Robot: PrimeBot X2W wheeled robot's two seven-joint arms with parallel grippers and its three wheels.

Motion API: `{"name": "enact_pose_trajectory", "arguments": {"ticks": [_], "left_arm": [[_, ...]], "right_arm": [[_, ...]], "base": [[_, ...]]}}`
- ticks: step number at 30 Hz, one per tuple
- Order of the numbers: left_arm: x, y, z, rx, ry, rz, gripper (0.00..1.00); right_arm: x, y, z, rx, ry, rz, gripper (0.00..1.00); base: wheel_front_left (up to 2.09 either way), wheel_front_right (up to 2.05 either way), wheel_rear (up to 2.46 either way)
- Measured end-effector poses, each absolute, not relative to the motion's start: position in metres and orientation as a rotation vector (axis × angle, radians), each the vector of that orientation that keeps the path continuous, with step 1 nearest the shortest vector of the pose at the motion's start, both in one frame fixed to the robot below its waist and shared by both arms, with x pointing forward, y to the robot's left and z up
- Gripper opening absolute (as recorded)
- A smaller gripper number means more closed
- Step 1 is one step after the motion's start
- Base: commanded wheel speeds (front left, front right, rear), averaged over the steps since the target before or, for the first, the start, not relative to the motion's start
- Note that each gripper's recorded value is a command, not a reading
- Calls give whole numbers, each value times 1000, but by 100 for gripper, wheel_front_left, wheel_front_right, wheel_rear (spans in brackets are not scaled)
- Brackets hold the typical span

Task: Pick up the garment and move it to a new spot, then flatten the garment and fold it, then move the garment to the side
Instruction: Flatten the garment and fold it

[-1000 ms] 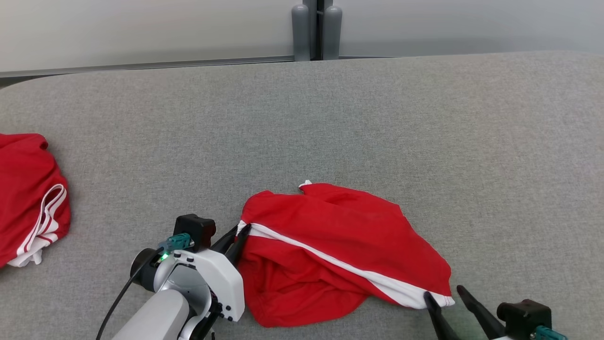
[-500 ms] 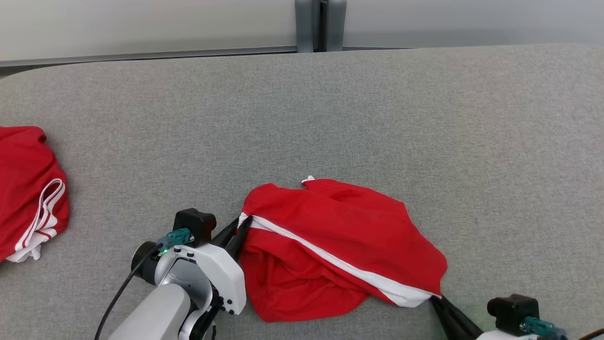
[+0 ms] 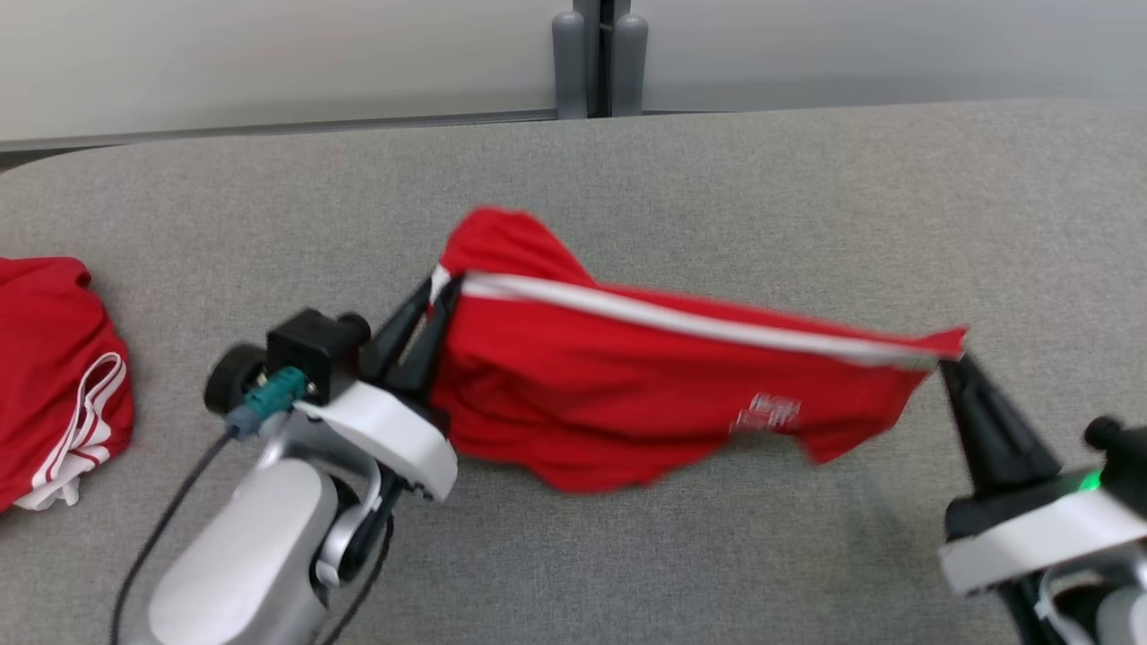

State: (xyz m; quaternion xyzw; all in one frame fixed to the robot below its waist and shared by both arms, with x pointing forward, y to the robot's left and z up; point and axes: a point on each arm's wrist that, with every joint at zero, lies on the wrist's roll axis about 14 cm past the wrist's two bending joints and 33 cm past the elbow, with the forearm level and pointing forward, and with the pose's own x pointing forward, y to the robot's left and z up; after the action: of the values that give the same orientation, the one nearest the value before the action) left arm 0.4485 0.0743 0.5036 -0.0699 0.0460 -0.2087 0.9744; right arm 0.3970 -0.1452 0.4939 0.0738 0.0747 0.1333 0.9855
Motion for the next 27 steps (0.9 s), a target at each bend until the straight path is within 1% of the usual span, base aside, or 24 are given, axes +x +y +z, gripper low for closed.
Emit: {"name": "enact_pose_trajectory", "arguments": {"ticks": [6, 9, 12, 15, 19, 23, 27], "left_arm": [[461, 73, 610, -84, -207, -447, 0], [460, 72, 662, -38, -335, -463, 0], [459, 72, 701, -4, -424, -467, 0], [460, 75, 718, 4, -458, -460, 0], [465, 76, 720, -11, -454, -453, 0], [483, 77, 710, -38, -422, -444, 0], [508, 76, 702, -89, -417, -447, 0]], "right_arm": [[428, -166, 591, 27, -144, 259, 0], [436, -172, 649, -40, -304, 257, 0], [440, -172, 691, -86, -406, 263, 0], [445, -171, 708, -98, -435, 275, 0], [455, -171, 714, -86, -441, 280, 0], [473, -170, 707, -65, -417, 286, 0], [499, -170, 697, -56, -391, 294, 0]], "base": [[0, 0, 0], [0, 0, 0], [0, 0, 0], [0, 0, 0], [0, 0, 0], [0, 0, 0], [0, 0, 0]]}}
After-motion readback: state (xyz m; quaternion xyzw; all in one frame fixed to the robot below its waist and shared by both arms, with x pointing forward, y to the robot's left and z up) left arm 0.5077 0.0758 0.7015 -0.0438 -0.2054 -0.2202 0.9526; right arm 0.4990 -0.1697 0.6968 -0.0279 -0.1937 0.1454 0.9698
